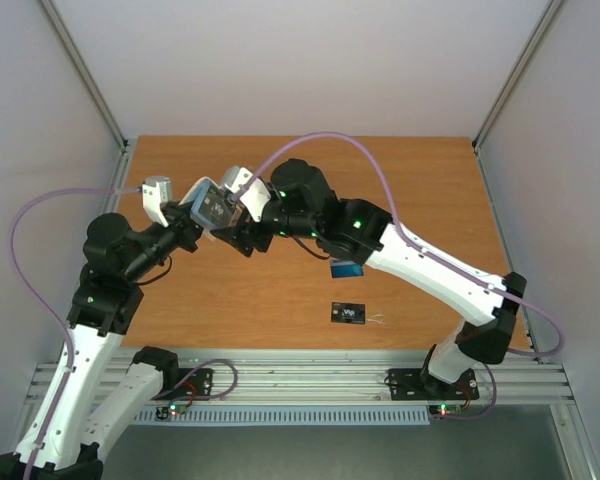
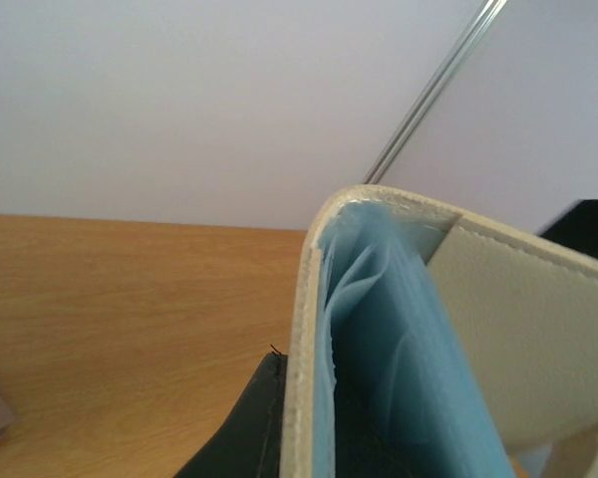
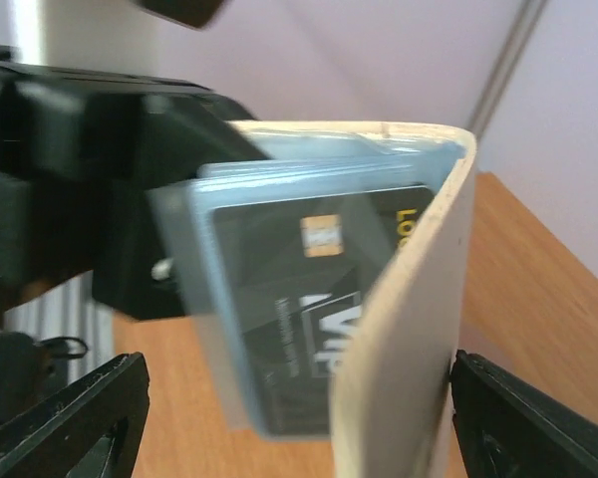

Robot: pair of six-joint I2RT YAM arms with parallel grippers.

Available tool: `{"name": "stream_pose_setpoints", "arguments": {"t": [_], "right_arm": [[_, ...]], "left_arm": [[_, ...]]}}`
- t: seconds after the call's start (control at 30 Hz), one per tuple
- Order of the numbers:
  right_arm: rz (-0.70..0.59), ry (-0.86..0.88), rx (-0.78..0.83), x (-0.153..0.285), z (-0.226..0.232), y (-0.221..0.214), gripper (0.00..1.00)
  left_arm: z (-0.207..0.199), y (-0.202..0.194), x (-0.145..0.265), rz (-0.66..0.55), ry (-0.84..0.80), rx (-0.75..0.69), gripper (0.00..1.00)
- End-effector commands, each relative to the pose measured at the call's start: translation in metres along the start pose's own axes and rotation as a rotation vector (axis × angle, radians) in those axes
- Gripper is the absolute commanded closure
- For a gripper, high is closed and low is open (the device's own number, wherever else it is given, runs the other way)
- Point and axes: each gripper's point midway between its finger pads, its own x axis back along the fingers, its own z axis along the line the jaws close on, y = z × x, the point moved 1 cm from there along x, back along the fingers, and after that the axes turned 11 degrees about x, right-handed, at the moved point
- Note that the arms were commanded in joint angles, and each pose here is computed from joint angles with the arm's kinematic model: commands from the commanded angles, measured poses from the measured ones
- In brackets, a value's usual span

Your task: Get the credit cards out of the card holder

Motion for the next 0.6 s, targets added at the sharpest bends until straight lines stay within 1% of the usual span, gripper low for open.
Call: {"name": "stream_pose_setpoints", "arguments": {"t": [0.0,0.2,0.27,0.37,0.47,0.57], "right_arm": [[0.028,-0.103,0.006,-0.017,-0.02,0.004,0.16],[0.06,-0.13,-0.004,-0.029,-0.024,-0.002,0.17],[0.061,-0.132,0.001,-0.028,-0.025,-0.001,0.17],[0.073,-0.181,-0.002,-0.023,-0.032,-0.002,0.19],[0.091,-0.227,-0.003,-0.019,-0.04,-0.006,0.27],[0.098,-0.241,-0.027,-0.014,-0.046,-0.008,0.39]], "left_arm": [[-0.005,0.007,0.001,-0.035,-0.017,0.012,1.0],[-0.008,0.006,0.001,-0.033,-0.034,0.016,1.0],[-0.006,0.004,0.001,-0.03,-0.03,0.018,1.0],[-0.006,0.004,0.001,-0.029,-0.03,0.02,1.0],[-0.007,0.003,0.001,-0.028,-0.041,0.021,1.0],[-0.009,0.002,0.001,-0.021,-0.056,0.022,1.0]]}}
